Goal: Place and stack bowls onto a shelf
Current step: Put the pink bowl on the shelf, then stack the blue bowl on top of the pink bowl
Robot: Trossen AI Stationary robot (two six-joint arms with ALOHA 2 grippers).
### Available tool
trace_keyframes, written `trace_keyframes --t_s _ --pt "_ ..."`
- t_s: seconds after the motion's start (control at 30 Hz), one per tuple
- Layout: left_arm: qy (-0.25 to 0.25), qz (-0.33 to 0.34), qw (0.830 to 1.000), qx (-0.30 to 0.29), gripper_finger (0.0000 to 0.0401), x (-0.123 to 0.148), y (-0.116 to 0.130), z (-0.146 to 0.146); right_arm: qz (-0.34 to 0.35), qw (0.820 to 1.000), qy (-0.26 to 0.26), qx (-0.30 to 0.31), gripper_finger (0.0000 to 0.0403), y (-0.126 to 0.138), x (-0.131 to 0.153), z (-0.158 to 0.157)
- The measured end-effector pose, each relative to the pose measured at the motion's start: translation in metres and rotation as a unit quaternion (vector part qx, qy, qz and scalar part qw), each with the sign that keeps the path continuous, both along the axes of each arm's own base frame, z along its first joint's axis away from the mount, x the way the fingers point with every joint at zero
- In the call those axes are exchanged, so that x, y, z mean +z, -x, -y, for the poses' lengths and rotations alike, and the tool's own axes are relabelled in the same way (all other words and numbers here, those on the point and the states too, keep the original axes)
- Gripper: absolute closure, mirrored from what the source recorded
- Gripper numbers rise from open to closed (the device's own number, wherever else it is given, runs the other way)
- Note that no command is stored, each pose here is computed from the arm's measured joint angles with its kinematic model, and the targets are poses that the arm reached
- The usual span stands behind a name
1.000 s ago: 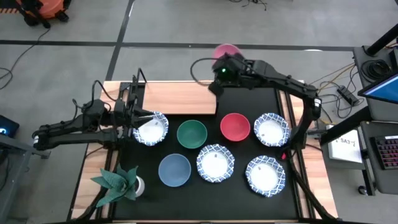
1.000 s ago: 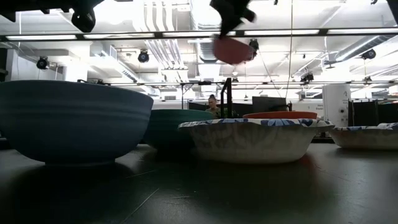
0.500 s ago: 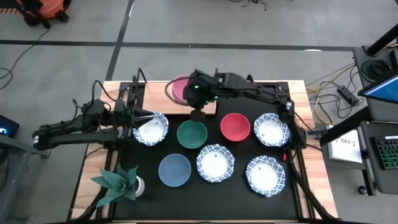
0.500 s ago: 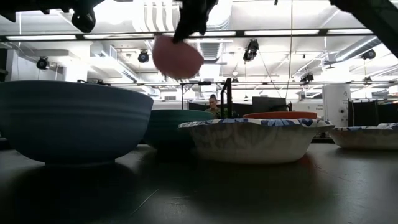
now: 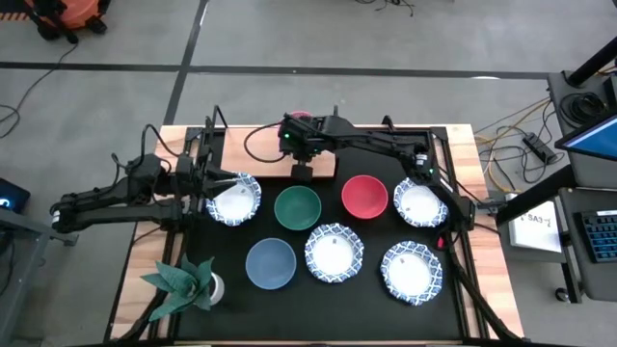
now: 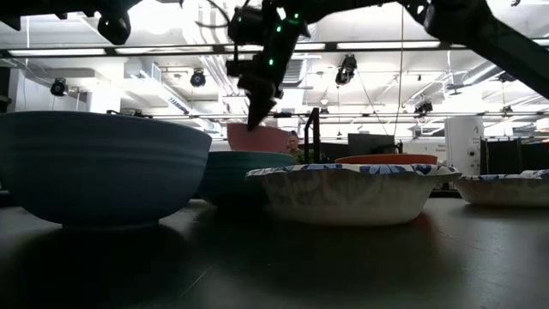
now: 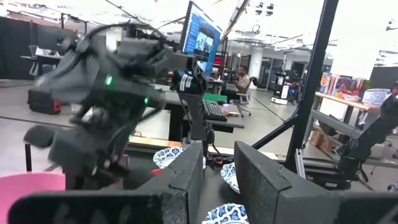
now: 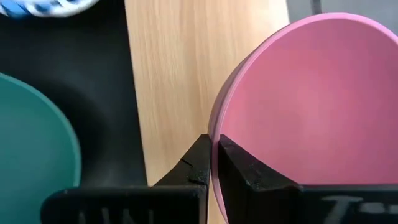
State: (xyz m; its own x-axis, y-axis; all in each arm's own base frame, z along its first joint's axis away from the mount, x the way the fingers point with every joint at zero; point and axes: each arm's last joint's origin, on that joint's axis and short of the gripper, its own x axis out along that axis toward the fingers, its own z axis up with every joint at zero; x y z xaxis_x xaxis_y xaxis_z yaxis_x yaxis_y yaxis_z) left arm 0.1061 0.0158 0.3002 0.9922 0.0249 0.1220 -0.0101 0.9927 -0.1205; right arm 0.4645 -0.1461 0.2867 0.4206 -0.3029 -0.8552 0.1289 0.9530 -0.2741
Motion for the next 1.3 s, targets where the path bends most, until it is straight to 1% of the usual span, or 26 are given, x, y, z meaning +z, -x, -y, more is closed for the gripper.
trace_keyframes --t_s 0.17,0.4,0.77,0.87,1.13,1.23,1.3 --pt "-0.001 0.001 1.0 0.0 0.0326 0.0 0.0 0.0 -0.013 1.0 -0.004 0.0 0.0391 -0.004 -0.013 0.004" --pt "-0.001 0.001 1.0 0.0 0.0326 0.0 0.0 0.0 -0.02 1.0 -0.006 0.0 0.039 -0.007 -0.021 0.005" --pt "-0.002 0.001 1.0 0.0 0.0326 0.0 0.0 0.0 -0.018 0.999 -0.024 -0.024 0.0388 -0.008 -0.027 0.006" --pt "-0.002 0.001 1.0 0.0 0.0326 0.0 0.0 0.0 -0.03 0.999 -0.028 -0.026 0.0372 -0.009 -0.034 0.006" --pt "-0.002 0.002 1.0 0.0 0.0326 0.0 0.0 0.0 -0.033 0.999 -0.031 -0.029 0.0296 -0.01 -0.038 0.006" --pt "-0.002 0.002 1.0 0.0 0.0326 0.0 0.0 0.0 -0.034 0.998 -0.033 -0.032 0.0286 -0.007 -0.032 0.005" --pt "-0.002 0.001 1.0 0.0 0.0326 0.0 0.0 0.0 -0.023 0.999 -0.031 -0.033 0.0285 -0.003 -0.02 0.003"
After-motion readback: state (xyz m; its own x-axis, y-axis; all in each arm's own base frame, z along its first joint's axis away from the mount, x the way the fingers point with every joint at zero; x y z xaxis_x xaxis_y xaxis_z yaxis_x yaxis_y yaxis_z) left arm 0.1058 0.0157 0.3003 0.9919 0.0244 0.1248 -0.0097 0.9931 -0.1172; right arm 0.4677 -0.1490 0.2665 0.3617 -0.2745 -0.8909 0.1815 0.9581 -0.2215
